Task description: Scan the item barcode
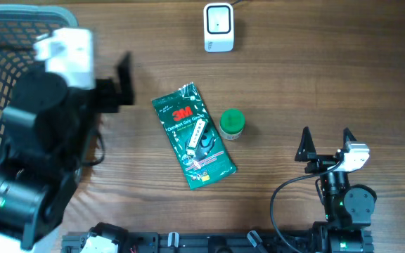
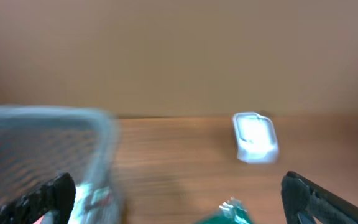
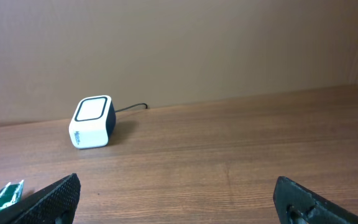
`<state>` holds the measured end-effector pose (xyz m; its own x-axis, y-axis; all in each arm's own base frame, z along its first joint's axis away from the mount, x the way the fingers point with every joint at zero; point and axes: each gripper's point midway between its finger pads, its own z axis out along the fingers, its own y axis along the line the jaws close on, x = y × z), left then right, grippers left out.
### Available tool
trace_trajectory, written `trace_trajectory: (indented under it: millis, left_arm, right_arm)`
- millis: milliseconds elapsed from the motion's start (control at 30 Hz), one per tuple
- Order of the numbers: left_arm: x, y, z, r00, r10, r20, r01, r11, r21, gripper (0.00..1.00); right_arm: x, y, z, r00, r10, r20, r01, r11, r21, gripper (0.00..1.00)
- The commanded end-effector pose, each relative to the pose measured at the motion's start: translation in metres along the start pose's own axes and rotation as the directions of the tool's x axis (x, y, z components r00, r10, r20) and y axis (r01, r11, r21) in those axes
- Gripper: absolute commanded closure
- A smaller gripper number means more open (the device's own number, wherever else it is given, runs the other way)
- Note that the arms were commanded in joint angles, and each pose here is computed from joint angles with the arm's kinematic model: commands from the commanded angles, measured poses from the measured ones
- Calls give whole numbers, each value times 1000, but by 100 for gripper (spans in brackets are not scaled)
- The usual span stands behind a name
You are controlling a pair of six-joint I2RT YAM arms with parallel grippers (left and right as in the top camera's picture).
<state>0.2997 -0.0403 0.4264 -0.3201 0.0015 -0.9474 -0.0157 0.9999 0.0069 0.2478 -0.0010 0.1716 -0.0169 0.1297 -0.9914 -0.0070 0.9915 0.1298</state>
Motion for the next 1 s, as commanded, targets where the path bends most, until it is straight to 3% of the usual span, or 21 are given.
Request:
trace_trajectory:
  millis: [0, 100, 200, 333, 467, 633, 767, 967]
  left_arm:
    - [9, 118, -37, 821, -494, 287, 571, 692, -442, 0]
    - [26, 164, -40, 662, -608, 437, 741, 449, -499, 0]
    - [57, 197, 5, 647, -662, 378, 716, 356, -601, 0]
    - [133, 237, 94, 527, -828, 192, 678, 273, -682, 0]
    - [208, 251, 165, 390, -920, 40, 649, 244, -720, 0]
    - [294, 245, 208, 280, -956, -84, 551, 232, -802, 0]
    - [327, 238, 219, 223, -964, -143, 520, 242, -819, 0]
    - [340, 233, 227, 208, -964, -163, 510, 249, -823, 0]
  right_arm:
    - [-1, -1, 0, 1000, 1, 7, -1, 1000, 7, 0]
    - [-1, -1, 0, 1000, 1, 7, -1, 1000, 7, 0]
    - [-1, -1, 0, 1000, 1, 7, -1, 1000, 7, 0]
    - [-1, -1, 0, 1000, 1, 7, -1, 1000, 7, 0]
    - [-1, -1, 0, 1000, 1, 7, -1, 1000, 7, 0]
    - [-1, -1, 0, 1000, 1, 7, -1, 1000, 7, 0]
    - [-1, -1, 0, 1000, 2, 7, -2, 1000, 7, 0]
    - [-1, -1, 0, 1000, 2, 7, -2, 1000, 7, 0]
